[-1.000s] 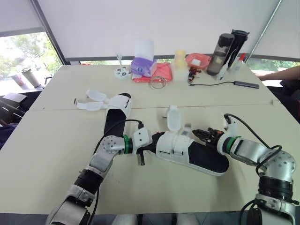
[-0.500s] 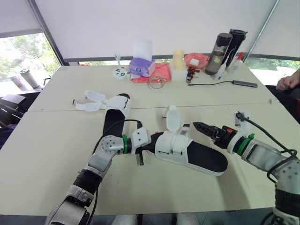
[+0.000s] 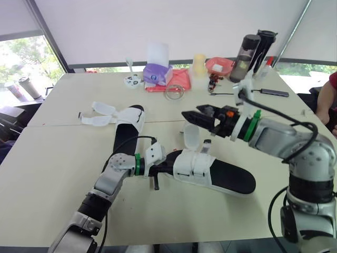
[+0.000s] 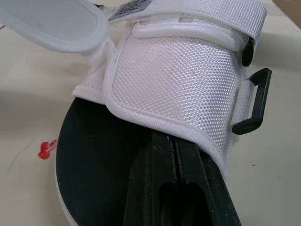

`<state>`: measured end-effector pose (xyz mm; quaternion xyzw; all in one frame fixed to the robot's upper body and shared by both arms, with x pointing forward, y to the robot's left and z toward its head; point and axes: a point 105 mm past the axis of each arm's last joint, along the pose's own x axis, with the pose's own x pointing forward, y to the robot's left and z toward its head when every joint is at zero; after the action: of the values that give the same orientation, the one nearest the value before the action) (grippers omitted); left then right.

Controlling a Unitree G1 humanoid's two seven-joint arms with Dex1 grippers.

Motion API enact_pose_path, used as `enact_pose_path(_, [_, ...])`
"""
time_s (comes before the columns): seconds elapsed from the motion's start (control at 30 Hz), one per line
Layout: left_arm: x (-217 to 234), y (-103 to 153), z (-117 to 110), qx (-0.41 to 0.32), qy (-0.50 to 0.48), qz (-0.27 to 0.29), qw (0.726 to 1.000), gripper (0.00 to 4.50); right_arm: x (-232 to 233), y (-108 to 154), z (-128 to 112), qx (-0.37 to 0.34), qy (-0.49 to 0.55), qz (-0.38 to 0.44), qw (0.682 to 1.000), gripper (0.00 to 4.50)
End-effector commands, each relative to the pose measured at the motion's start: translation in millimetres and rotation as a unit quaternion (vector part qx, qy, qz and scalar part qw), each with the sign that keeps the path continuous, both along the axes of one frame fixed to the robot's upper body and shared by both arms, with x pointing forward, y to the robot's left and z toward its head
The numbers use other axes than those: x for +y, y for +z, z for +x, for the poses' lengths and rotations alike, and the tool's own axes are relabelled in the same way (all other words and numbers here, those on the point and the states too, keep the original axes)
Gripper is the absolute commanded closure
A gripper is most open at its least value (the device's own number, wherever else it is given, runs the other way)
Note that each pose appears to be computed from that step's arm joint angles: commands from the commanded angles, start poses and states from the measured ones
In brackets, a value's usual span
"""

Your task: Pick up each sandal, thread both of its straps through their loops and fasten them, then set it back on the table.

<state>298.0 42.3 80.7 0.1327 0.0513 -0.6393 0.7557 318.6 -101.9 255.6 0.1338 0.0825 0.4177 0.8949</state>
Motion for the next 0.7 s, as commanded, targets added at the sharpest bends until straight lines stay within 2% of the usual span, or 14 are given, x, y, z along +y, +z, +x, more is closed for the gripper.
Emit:
enact_pose_path(0.03, [-6,-26,-17,0.05,-0.026,0.026,0.998,4.5,-20,5,18,0.043,-0.033,-0.006,0.999,0.02])
enact_pose_path(0.1, [-8,-27,-15,0.049,-0.024,0.024,0.998,4.5,-35,-20,34,0.102,-0.065,-0.061,0.991,0.02])
enact_pose_path(0.2, [-11,-27,-13,0.044,-0.022,0.02,0.999,4.5,-41,-37,44,0.166,-0.055,-0.054,0.983,0.02])
enact_pose_path(0.33, [-14,-26,-10,0.037,-0.02,0.017,0.999,4.5,-40,-36,55,0.216,-0.042,-0.02,0.975,0.02])
enact_pose_path(0.57, [-15,-27,-5,0.022,-0.001,0.012,1.0,4.5,-35,-23,75,0.296,-0.024,0.086,0.951,0.02])
enact_pose_path(0.7, [-14,-26,-2,0.014,0.006,0.012,1.0,4.5,-32,-32,76,0.317,-0.021,0.079,0.945,0.02])
